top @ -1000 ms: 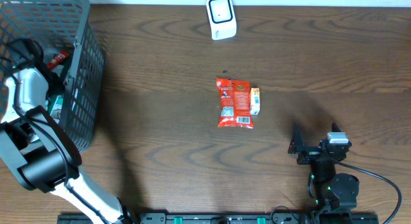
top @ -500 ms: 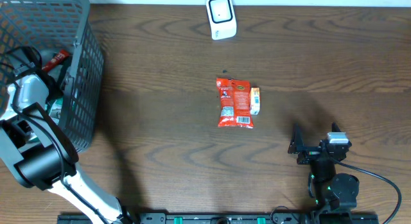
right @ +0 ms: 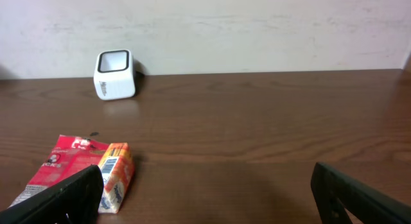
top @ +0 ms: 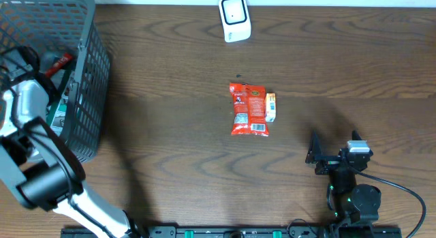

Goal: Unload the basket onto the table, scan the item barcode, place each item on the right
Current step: 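Reach the left gripper down onto the green tissue-wipes pack and grasp it, then lift the wipes pack out and carry it toward the table center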

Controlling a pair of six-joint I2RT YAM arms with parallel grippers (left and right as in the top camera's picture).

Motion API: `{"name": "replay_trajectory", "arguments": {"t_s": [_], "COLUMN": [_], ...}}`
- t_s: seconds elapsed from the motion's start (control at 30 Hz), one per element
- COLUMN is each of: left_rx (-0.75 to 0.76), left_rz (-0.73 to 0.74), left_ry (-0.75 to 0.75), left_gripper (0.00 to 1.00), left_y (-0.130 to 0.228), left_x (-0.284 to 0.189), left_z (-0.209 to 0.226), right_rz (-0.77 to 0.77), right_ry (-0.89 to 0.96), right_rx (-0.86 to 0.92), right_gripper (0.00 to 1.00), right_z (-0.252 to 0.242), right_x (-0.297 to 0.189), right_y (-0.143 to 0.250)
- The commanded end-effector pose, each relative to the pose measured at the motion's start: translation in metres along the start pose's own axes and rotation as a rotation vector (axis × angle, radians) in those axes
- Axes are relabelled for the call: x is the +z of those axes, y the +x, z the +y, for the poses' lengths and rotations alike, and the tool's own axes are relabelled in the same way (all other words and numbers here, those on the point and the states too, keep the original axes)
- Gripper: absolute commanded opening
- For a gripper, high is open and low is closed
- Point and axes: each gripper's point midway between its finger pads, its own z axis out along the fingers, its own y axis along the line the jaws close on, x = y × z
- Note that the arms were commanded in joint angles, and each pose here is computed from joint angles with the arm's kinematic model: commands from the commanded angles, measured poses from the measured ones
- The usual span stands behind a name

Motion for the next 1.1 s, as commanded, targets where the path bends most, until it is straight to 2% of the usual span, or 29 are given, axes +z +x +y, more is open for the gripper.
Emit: {"name": "replay_trajectory", "arguments": {"t_s": [0.0,0.2,0.33,0.4,0.5,0.6,0.73,0.9,0.97,1.07], "left_rx": [-0.095,-0.092,-0.11,-0.151,-0.272,-0.336,-0.327,-0.239,-0.159,-0.024], "left_rz": [-0.122,-0.094,-0.15,-0.227,-0.398,-0.527,-0.697,-0.844,-0.862,-0.775], "left_ry": [-0.004,0.025,0.066,0.076,0.116,0.187,0.376,0.609,0.753,0.984], "left_gripper": [0.07,0.07,0.07,0.07,0.07,0.07,0.07,0.07,0.07,0.07], "left_y": [-0.031,-0.024,-0.036,-0.05,-0.074,-0.083,-0.08,-0.05,-0.026,0.017], "left_x": [-0.047,-0.048,-0.07,-0.099,-0.172,-0.233,-0.322,-0.418,-0.452,-0.479], "left_z": [0.022,0.017,0.014,0.021,0.038,0.045,0.035,0.014,-0.005,-0.043], "right_rz": [0.001,0.001,0.001,0.001,0.001,0.001,0.001,0.001,0.001,0.001], "right_ry": [0.006,0.006,0.006,0.006,0.006,0.006,0.006,0.006,0.006,0.006], "right_rx": [-0.011,-0.011,-0.011,-0.011,-0.011,-0.011,-0.011,-0.011,-0.011,-0.011], "right_gripper": [0.99,0.99,0.99,0.99,0.99,0.99,0.99,0.99,0.99,0.99], "right_z": [-0.002,-0.002,-0.002,-0.002,-0.002,-0.002,-0.002,-0.002,-0.002,-0.002], "right_x": [0.0,0.0,0.0,0.0,0.0,0.0,0.0,0.0,0.0,0.0], "right_y": [0.001,0.001,0.001,0.001,0.001,0.001,0.001,0.001,0.001,0.001]}}
